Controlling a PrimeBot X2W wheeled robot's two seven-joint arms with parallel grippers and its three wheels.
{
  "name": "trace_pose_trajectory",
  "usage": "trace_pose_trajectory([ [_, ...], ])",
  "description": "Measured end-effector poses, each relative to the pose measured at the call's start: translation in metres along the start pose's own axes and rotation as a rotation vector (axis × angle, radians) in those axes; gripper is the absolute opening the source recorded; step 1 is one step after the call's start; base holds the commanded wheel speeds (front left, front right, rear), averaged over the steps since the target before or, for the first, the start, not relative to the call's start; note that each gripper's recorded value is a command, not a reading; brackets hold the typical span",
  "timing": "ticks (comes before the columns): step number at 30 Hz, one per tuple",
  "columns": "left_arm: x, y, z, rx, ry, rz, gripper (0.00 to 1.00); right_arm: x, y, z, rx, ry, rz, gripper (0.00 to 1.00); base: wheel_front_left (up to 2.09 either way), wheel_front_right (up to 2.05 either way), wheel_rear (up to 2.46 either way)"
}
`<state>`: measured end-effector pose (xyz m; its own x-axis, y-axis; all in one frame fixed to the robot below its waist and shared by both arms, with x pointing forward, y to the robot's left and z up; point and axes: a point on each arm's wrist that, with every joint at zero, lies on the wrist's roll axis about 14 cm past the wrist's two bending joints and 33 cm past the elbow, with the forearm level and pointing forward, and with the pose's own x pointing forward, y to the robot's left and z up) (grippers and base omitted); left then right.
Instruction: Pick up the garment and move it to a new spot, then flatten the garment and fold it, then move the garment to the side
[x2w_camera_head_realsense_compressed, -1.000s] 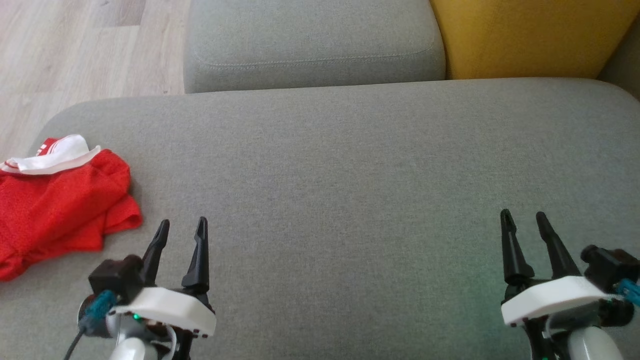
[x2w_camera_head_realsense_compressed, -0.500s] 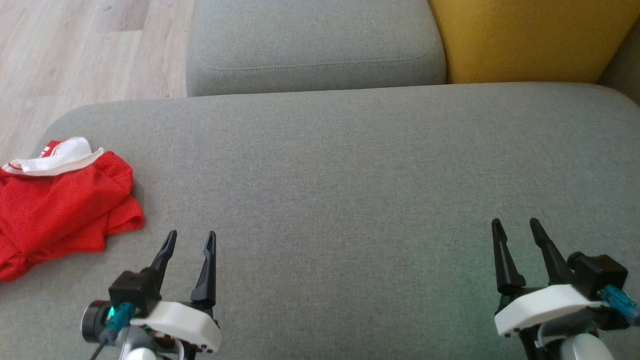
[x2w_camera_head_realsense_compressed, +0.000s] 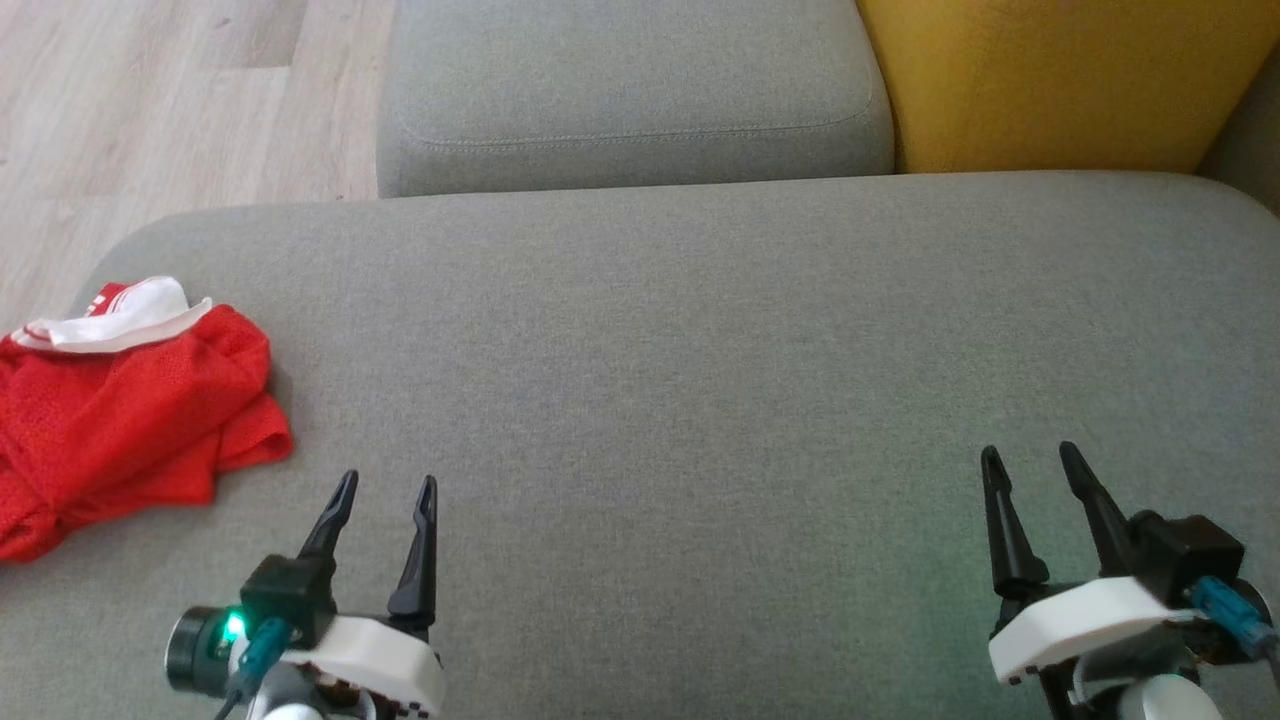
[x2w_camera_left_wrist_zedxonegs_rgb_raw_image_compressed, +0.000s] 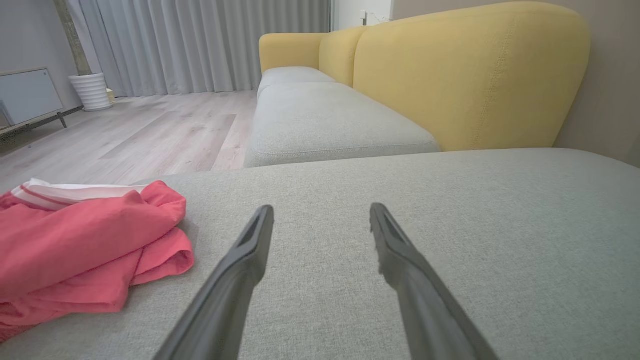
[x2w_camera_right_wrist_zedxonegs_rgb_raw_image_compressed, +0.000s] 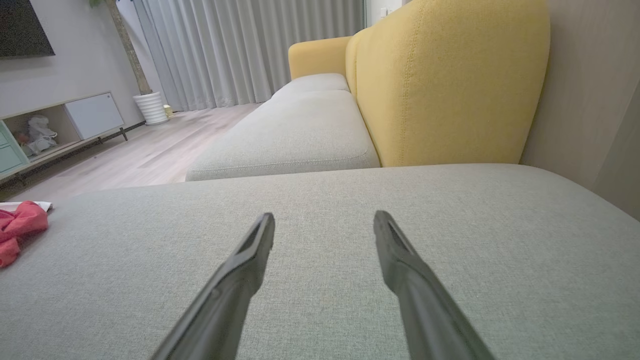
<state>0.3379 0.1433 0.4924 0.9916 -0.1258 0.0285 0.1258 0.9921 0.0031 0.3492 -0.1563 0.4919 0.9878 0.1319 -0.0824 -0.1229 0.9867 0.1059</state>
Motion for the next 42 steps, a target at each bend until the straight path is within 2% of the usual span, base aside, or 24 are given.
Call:
trace_pose_trajectory([
  [12, -0.001, 0.0, -0.008, -0.032, 0.027, 0.014, 1.0, 0.0, -0.001, -0.005, 0.03, 0.02, -0.004, 1.0, 0.0, 0.0, 0.0],
  [30, -0.007, 0.01, -0.011, -0.038, 0.034, 0.054, 1.0, 0.007, 0.007, -0.003, -0.001, 0.024, 0.023, 1.0, 0.0, 0.0, 0.0],
  [36, -0.018, 0.033, -0.008, -0.042, 0.024, 0.136, 1.0, 0.021, 0.031, 0.007, -0.021, 0.006, 0.1, 1.0, 0.0, 0.0, 0.0],
  [42, -0.036, 0.067, 0.001, -0.049, -0.009, 0.256, 1.0, 0.036, 0.076, 0.016, -0.039, -0.006, 0.236, 1.0, 0.0, 0.0, 0.0],
])
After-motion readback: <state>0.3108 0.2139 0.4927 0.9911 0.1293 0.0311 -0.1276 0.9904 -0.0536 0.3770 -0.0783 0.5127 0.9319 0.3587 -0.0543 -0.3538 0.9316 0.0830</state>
